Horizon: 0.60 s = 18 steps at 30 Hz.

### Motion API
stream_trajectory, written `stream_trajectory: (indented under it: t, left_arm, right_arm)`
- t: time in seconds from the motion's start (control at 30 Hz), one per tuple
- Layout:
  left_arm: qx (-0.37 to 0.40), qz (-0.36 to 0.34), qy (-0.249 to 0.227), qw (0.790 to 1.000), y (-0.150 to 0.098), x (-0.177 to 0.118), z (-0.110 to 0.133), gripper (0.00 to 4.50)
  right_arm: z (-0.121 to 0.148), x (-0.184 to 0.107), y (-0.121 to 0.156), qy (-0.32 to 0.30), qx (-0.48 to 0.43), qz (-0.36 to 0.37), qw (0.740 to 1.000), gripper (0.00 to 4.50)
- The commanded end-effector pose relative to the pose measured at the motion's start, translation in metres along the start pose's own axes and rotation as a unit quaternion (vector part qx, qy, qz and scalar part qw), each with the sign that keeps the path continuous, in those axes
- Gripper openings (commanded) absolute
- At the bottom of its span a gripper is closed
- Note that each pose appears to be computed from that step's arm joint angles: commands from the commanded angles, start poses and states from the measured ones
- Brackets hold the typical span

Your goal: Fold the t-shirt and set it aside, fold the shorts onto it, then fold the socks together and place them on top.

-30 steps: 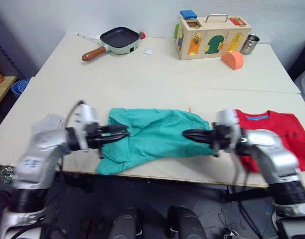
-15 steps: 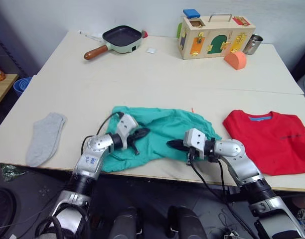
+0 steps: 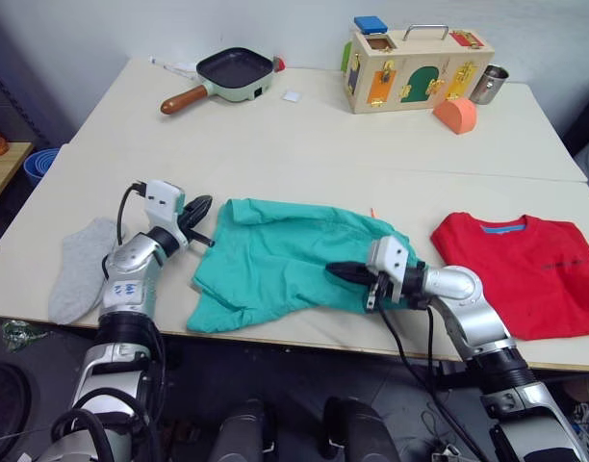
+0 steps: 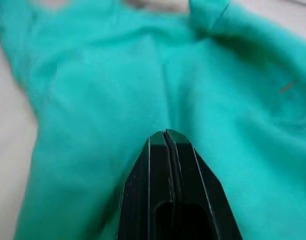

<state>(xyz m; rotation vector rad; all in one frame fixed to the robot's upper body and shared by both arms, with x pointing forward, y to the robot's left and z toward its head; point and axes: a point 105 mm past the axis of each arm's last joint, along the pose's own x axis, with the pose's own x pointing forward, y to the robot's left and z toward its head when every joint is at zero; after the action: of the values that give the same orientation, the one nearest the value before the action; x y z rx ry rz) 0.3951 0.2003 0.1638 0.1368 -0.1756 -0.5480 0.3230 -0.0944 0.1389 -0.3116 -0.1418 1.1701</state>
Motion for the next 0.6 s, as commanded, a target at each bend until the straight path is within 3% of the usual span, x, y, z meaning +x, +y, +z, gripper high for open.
stream_trajectory:
  t: [0.03, 0.13, 0.23, 0.37, 0.53, 0.6]
  left_arm:
    - [0.041, -0.130, -0.068, 0.988, -0.039, -0.011, 0.043, 0.04]
    - [0.049, -0.197, -0.039, 0.978, -0.071, -0.018, 0.036, 0.04]
    - [0.064, -0.198, 0.018, 0.978, -0.082, -0.014, 0.006, 0.04]
    - [0.040, -0.186, 0.039, 0.981, -0.091, -0.008, -0.010, 0.04]
    - [0.023, -0.172, 0.148, 0.974, -0.101, -0.016, -0.059, 0.04]
    - [-0.063, -0.133, 0.147, 0.978, -0.094, -0.023, -0.069, 0.04]
  right_arm:
    - [0.033, 0.003, -0.007, -0.041, -0.004, -0.009, 0.999, 0.00]
    - [0.025, 0.017, -0.010, 0.000, -0.017, -0.033, 0.999, 0.00]
    - [0.001, 0.031, -0.009, 0.061, -0.040, -0.050, 0.996, 0.00]
    - [-0.010, 0.037, -0.015, 0.080, -0.046, -0.084, 0.992, 0.00]
    - [-0.029, 0.019, -0.045, 0.116, -0.076, -0.141, 0.980, 0.00]
    - [-0.029, 0.000, -0.064, 0.117, -0.083, -0.167, 0.975, 0.00]
